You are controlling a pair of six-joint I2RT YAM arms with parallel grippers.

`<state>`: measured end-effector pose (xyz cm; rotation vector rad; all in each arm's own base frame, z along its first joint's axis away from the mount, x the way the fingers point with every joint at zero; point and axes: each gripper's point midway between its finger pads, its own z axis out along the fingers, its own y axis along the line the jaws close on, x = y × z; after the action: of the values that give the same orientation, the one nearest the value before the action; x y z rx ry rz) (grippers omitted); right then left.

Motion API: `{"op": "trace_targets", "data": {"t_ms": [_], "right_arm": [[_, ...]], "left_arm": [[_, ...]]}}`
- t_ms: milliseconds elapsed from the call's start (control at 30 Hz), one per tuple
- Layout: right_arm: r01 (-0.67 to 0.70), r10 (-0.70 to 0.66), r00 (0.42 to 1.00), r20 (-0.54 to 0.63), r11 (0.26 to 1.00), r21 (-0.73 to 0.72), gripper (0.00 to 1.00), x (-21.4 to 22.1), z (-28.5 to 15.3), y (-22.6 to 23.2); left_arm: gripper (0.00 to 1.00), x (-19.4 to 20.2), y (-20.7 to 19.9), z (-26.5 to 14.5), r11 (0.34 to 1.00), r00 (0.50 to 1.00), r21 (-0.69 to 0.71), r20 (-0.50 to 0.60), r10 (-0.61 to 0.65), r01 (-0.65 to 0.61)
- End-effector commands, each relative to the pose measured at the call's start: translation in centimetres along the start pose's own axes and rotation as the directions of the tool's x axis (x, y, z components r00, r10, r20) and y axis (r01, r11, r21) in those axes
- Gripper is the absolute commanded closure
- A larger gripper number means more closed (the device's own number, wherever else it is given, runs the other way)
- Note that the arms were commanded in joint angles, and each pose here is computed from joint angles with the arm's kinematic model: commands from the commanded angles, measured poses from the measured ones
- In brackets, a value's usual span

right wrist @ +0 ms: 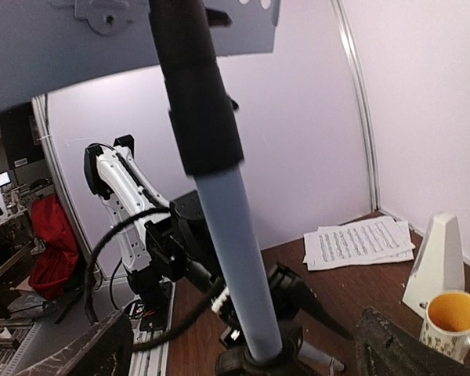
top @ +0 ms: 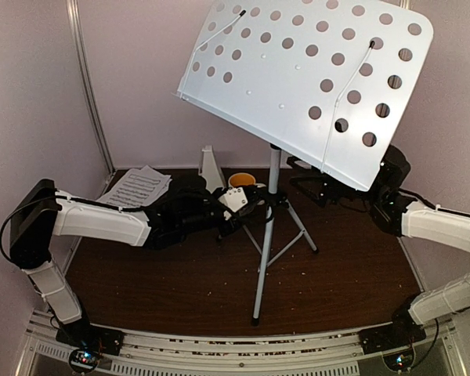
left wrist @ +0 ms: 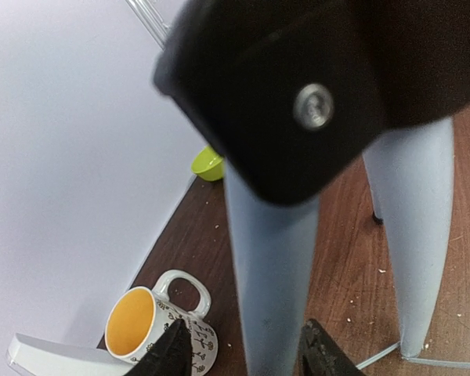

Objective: Set up the instrument practice props

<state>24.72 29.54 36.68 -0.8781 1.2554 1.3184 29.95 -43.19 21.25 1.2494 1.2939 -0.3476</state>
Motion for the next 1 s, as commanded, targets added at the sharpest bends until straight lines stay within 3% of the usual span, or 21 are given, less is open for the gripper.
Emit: {"op": "trace_targets", "data": {"t_ms": [0, 300, 600, 967], "right_arm": [[-0.046, 0.041, 0.998, 0.037, 0.988, 0.145, 0.02, 2.3, -2.5, -1.0], [-0.128, 0.143, 0.990, -0.002, 0.893, 0.431, 0.19, 9.5, -7.0, -4.3], [-0.103, 0.212, 0.973, -0.087, 0.744, 0.661, 0.27, 14.8, -10.8, -7.6], [-0.159, 0.340, 0.937, -0.080, 0.618, 0.770, 0.38, 18.7, -13.4, -8.6]], "left_arm": [[0.53, -0.9, 1.5, -0.4, 0.999, 0.999, -0.042, 0.024, -0.026, 0.027], [0.61, 0.2, 2.5, -0.6, 0.997, 0.999, -0.070, -0.003, -0.043, 0.043], [0.67, 0.0, 2.6, -0.7, 0.996, 0.999, -0.079, 0.008, -0.042, 0.042], [0.74, 0.2, 2.8, -0.7, 0.994, 0.999, -0.098, 0.007, -0.042, 0.042]]}}
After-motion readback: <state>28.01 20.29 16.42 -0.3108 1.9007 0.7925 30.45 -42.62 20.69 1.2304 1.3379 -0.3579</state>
